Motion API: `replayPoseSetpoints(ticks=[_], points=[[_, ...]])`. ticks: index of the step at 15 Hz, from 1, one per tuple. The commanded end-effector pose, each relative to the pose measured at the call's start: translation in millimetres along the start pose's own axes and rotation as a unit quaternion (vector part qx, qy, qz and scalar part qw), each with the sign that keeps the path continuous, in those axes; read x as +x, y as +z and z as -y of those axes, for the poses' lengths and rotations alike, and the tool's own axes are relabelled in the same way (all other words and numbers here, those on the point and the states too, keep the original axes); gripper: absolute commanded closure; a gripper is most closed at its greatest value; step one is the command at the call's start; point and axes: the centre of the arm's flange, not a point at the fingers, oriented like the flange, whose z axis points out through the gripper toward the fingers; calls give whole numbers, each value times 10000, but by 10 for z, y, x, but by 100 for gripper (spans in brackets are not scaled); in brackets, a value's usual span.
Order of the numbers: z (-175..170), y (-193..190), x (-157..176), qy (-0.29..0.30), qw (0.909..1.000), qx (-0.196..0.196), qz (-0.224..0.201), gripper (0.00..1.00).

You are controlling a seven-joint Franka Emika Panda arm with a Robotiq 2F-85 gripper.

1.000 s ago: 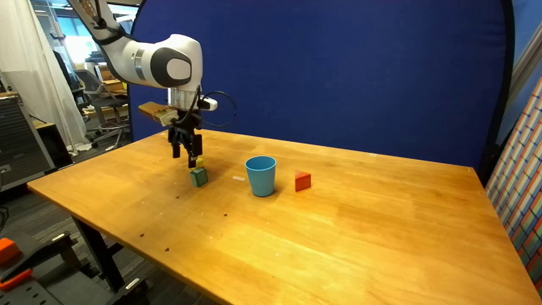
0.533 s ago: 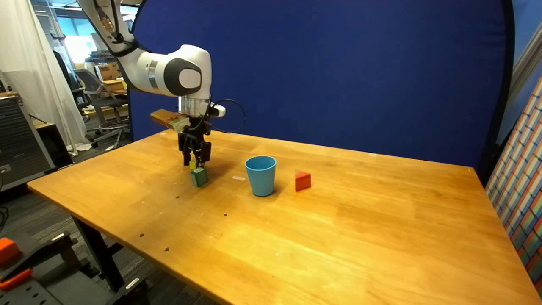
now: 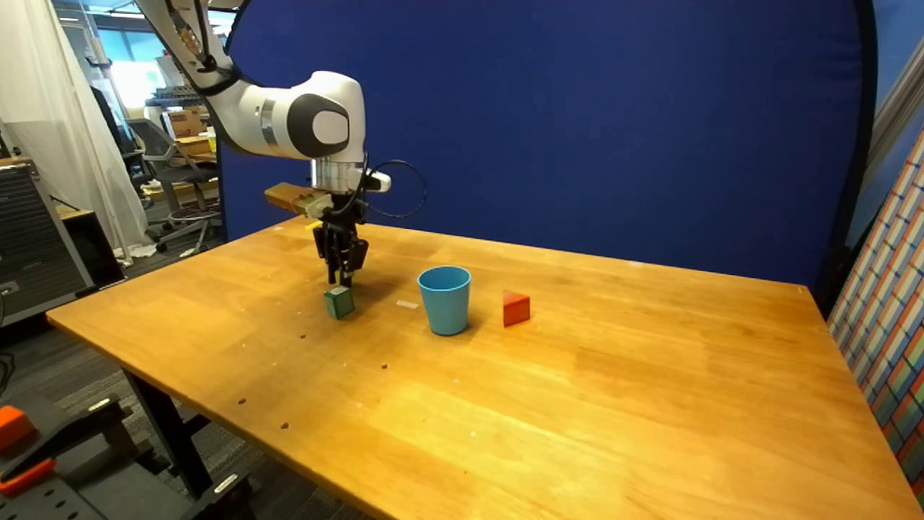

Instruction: Put the yellow cube inside the blue cup

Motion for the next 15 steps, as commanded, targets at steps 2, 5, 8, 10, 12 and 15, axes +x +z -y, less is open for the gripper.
replayPoseSetpoints(ticks=[2,5,8,10,12,15], points=[[-432,-610,-130,626,9967,-243,-457,84],[-837,-932,-191,1215,9891,-316,-774,84],[-1220,-1128,-278,1784,9790,-372,-911,84],[-1437,-1194,-320,2106,9720,-386,-972,84],[-1628,-1253,-378,2388,9647,-401,-1031,85],[-1840,-1307,-435,2730,9555,-357,-1058,85]])
